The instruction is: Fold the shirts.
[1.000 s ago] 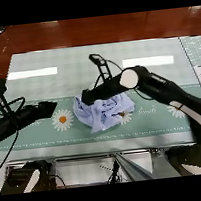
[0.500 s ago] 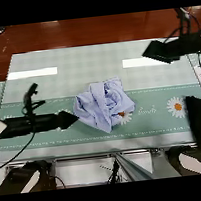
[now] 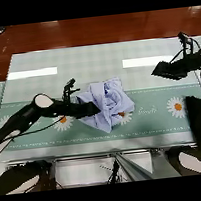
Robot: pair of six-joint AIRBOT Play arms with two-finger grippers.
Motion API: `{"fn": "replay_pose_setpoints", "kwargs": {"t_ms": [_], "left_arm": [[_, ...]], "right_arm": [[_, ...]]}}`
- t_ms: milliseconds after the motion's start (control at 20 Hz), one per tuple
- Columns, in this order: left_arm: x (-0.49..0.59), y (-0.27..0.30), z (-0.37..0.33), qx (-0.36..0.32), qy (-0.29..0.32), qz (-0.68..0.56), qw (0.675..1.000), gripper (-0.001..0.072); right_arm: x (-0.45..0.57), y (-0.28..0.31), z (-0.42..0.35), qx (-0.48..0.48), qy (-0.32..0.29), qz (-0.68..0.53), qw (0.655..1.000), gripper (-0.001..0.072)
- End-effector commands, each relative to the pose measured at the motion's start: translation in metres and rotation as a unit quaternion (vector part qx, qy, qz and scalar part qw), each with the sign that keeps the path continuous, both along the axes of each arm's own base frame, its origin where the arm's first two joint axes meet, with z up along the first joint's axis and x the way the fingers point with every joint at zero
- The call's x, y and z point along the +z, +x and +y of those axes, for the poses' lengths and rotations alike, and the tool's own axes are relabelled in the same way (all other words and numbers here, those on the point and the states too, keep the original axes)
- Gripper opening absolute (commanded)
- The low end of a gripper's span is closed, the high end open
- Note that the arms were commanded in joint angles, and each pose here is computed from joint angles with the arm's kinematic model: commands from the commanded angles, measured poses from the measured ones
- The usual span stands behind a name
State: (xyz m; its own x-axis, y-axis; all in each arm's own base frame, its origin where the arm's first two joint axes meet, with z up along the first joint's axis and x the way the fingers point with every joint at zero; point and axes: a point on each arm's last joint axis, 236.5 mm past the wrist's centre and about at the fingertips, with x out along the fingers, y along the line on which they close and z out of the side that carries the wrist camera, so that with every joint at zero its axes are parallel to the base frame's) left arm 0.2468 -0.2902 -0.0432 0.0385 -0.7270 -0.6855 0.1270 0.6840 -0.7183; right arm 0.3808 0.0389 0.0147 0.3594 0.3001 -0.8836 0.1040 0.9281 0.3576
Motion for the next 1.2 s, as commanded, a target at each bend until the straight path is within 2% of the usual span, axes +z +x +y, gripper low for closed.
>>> {"fn": "replay_pose_setpoints", "kwargs": {"t_ms": [0, 50, 100, 250, 550, 750, 800, 950, 1000, 1050, 1100, 1150], "left_arm": [[-0.018, 0.029, -0.016, 0.005, 0.01, -0.001, 1.0, 0.0664], [-0.019, 0.027, -0.019, -0.006, 0.009, 0.007, 1.0, 0.0315], [-0.018, 0.025, -0.021, -0.018, 0.006, 0.01, 1.0, 0.0034], [-0.004, 0.028, -0.019, -0.038, -0.007, -0.001, 0.999, 0.0021], [0.009, 0.042, 0.0, -0.021, -0.019, 0.003, 1.0, 0.0021], [0.009, 0.043, 0.001, -0.018, -0.019, 0.003, 1.0, 0.0021], [0.009, 0.043, 0.001, -0.02, -0.019, 0.001, 1.0, 0.0021], [0.009, 0.043, 0.001, -0.02, -0.019, 0.002, 1.0, 0.0021], [0.009, 0.043, 0.001, -0.02, -0.019, 0.002, 1.0, 0.0021], [0.009, 0.043, 0.001, -0.019, -0.019, 0.002, 1.0, 0.0021], [0.009, 0.043, 0.001, -0.02, -0.019, 0.002, 1.0, 0.0022], [0.009, 0.043, 0.001, -0.02, -0.019, 0.002, 1.0, 0.0021]], "right_arm": [[-0.017, 0.013, 0.025, 0.007, 0.024, -0.007, 1.0, 0.0618], [-0.024, 0.018, 0.04, 0.013, 0.045, -0.005, 0.999, 0.0617], [-0.03, 0.024, 0.054, 0.019, 0.066, -0.008, 0.998, 0.0618], [-0.049, 0.043, 0.091, 0.029, 0.125, -0.001, 0.992, 0.0618], [-0.093, 0.049, 0.151, 0.09, 0.187, 0.064, 0.976, 0.0618], [-0.11, 0.043, 0.176, 0.123, 0.194, 0.091, 0.969, 0.0614], [-0.113, 0.043, 0.177, 0.121, 0.195, 0.094, 0.969, 0.0589], [-0.119, 0.042, 0.176, 0.124, 0.193, 0.097, 0.969, 0.0578], [-0.119, 0.042, 0.176, 0.126, 0.192, 0.097, 0.969, 0.0533], [-0.12, 0.042, 0.176, 0.13, 0.189, 0.094, 0.969, 0.0433], [-0.12, 0.042, 0.176, 0.138, 0.188, 0.089, 0.968, 0.025], [-0.12, 0.041, 0.176, 0.153, 0.184, 0.081, 0.968, 0.0011]]}}
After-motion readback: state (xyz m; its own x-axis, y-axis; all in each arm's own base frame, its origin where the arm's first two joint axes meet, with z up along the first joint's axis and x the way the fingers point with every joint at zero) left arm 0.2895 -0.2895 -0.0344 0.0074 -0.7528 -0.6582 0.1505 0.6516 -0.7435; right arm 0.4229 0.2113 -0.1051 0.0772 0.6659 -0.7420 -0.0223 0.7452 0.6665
